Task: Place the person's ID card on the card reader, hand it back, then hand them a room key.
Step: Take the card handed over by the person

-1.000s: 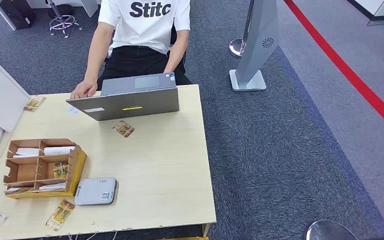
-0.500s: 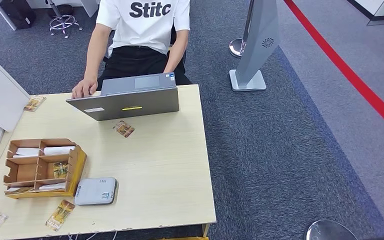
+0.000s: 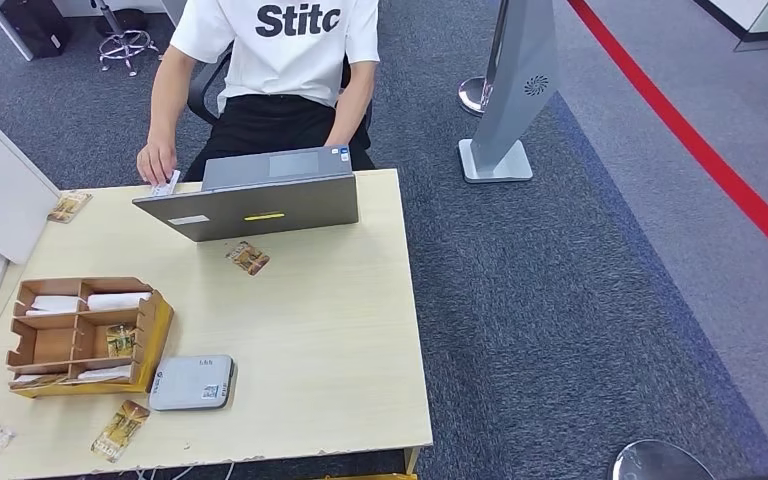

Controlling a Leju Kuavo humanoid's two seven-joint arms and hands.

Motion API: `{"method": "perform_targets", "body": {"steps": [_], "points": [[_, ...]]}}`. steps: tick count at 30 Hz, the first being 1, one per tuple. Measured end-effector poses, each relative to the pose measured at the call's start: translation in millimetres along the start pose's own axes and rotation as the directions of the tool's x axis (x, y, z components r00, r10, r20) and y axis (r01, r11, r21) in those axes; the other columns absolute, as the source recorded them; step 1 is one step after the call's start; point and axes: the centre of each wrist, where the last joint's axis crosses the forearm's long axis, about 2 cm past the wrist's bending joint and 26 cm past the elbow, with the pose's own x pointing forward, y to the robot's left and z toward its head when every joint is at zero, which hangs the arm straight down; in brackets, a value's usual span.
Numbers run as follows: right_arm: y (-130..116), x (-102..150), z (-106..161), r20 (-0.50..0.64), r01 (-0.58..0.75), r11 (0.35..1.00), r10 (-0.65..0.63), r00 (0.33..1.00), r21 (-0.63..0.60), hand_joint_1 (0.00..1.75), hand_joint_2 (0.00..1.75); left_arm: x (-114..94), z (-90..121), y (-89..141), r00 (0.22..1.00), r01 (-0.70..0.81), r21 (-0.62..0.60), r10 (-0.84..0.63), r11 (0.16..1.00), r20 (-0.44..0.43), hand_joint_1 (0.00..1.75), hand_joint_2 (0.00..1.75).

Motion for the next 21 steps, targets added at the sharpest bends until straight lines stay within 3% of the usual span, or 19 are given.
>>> {"method": "perform_targets", "body": {"steps": [10, 21], "points": [[4, 1, 1, 0.003, -0.004, 1.0, 0.004, 1.0, 0.007, 0.0, 1.75, 28, -17, -50, 0.953, 0.214, -0.225, -0.153, 0.951, 0.261, 0.0, 1.75], [6, 5, 1, 0.01, -0.043, 0.999, 0.043, 0.999, 0.017, 0.0, 1.75, 52, -56, -117, 0.836, 0.458, -0.358, -0.258, 0.814, 0.484, 0.0, 1.75]]}}
